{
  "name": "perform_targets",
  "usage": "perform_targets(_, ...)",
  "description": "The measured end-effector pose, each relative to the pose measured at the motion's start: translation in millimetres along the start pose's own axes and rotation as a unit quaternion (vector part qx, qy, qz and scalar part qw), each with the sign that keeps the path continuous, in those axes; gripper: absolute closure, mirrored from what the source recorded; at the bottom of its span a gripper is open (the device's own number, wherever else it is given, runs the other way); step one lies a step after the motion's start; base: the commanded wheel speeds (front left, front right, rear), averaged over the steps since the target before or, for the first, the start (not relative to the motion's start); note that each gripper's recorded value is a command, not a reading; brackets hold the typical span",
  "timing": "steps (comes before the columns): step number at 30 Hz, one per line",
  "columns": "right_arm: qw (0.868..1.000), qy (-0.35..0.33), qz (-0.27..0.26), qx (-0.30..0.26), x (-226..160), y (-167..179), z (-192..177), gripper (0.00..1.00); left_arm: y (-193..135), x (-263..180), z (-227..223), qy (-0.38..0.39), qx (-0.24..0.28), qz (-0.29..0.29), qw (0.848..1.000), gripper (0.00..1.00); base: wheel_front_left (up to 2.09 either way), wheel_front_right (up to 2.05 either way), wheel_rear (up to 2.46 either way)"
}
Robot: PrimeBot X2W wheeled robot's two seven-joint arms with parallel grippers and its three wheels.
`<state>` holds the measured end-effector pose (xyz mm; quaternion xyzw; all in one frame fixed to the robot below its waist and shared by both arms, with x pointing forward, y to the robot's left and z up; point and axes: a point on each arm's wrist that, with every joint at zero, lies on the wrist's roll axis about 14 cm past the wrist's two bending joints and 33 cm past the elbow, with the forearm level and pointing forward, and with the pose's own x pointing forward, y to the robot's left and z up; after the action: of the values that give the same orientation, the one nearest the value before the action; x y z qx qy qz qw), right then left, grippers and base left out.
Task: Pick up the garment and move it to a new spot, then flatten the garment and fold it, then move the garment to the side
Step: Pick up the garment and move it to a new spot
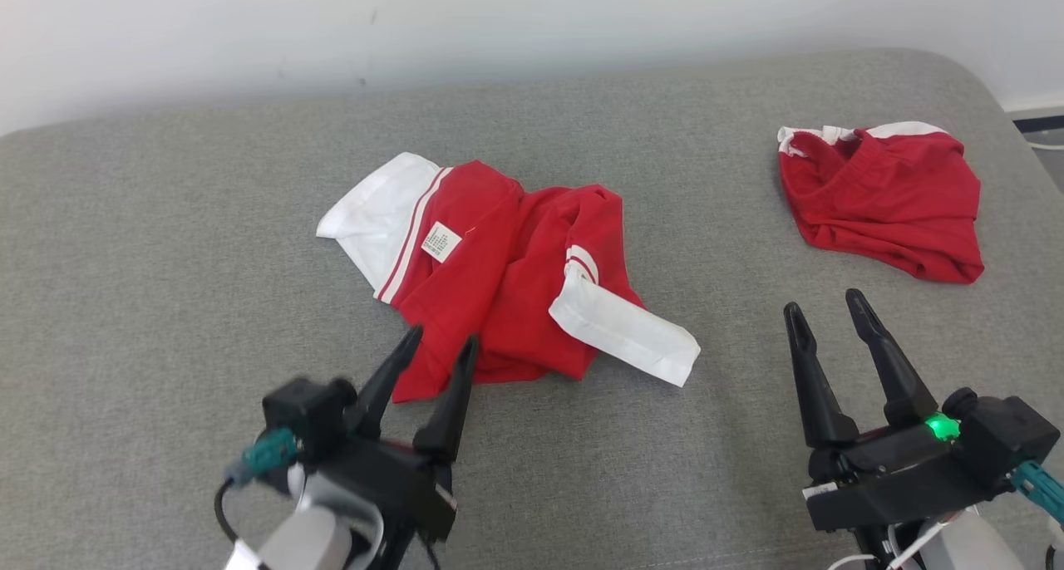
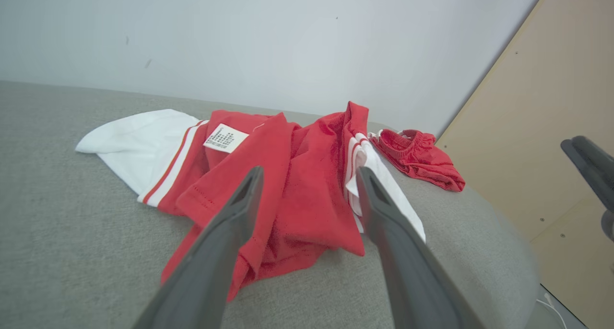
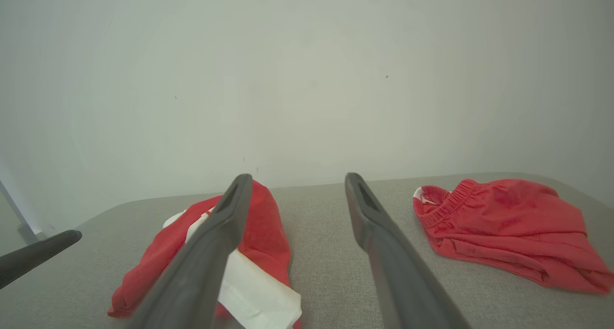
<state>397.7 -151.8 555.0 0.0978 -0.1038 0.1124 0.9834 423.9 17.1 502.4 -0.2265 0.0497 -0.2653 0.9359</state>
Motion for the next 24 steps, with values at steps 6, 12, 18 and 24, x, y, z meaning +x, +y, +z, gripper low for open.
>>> perform_targets(6, 1.000, 0.014, -0.002, 0.007, -6.2, -1.8, -8.2, 0.00, 9.6, -20.8, -14.6, 0.010, 0.007, 0.036, 0.999, 0.00, 0.00, 0.00, 0.00)
perform_targets(12, 1.000, 0.027, 0.003, 0.010, -6.7, 0.6, -16.3, 0.00, 17.9, -32.7, -15.7, 0.008, 0.025, 0.060, 0.998, 0.00, 0.00, 0.00, 0.00)
perform_targets(18, 0.999, 0.039, 0.006, 0.016, -8.5, 3.2, -24.5, 0.00, 14.8, -31.8, -7.2, -0.006, 0.032, 0.060, 0.998, 0.00, 0.00, 0.00, 0.00)
perform_targets(24, 0.998, 0.064, 0.004, 0.022, -13.1, 3.5, -40.1, 0.00, 14.9, -35.2, -4.5, -0.011, 0.046, 0.062, 0.997, 0.00, 0.00, 0.00, 0.00)
